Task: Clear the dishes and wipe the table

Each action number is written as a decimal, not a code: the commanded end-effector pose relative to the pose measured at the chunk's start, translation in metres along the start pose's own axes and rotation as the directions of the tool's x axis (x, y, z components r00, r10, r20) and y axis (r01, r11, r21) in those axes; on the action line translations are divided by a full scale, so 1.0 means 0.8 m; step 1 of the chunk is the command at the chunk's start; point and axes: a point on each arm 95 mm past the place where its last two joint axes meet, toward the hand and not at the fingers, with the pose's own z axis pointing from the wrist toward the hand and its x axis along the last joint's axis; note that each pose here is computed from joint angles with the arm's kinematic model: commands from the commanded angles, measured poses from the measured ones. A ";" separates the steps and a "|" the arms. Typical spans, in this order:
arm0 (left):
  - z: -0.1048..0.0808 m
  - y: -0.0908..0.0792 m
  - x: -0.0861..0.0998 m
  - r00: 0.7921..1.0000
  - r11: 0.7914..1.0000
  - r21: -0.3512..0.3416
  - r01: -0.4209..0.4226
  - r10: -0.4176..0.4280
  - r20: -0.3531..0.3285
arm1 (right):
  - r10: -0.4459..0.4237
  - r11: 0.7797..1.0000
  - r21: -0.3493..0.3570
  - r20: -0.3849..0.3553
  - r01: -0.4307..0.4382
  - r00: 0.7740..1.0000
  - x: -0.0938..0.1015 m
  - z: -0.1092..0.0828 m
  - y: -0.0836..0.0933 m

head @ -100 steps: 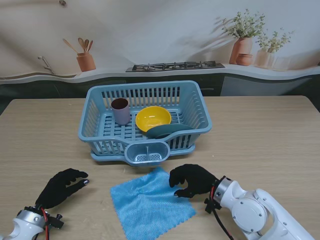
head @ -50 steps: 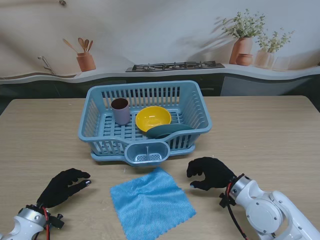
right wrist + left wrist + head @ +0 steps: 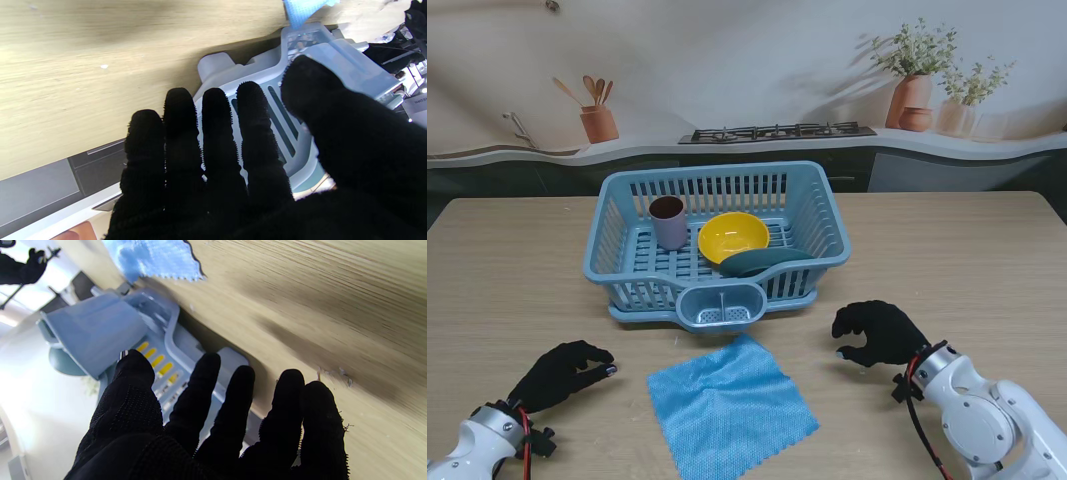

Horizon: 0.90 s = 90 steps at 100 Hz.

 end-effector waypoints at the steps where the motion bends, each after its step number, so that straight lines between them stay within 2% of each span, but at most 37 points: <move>1: 0.005 -0.001 0.007 1.000 1.000 -0.019 -0.020 0.020 -0.014 | -0.016 1.000 0.015 0.007 0.016 1.000 -0.008 -0.002 -0.003; 35: 0.007 0.004 0.019 0.998 0.994 -0.089 -0.067 0.065 -0.019 | -0.040 0.999 0.005 0.036 0.040 0.999 -0.023 -0.003 -0.004; 67: 0.000 0.009 0.034 0.988 0.977 -0.150 -0.151 0.144 -0.055 | -0.059 0.998 -0.005 0.059 0.059 0.997 -0.034 -0.003 -0.006; 90: -0.001 0.011 0.048 0.983 0.964 -0.193 -0.181 0.169 -0.077 | -0.057 0.998 -0.029 0.079 0.060 0.995 -0.041 -0.002 -0.005</move>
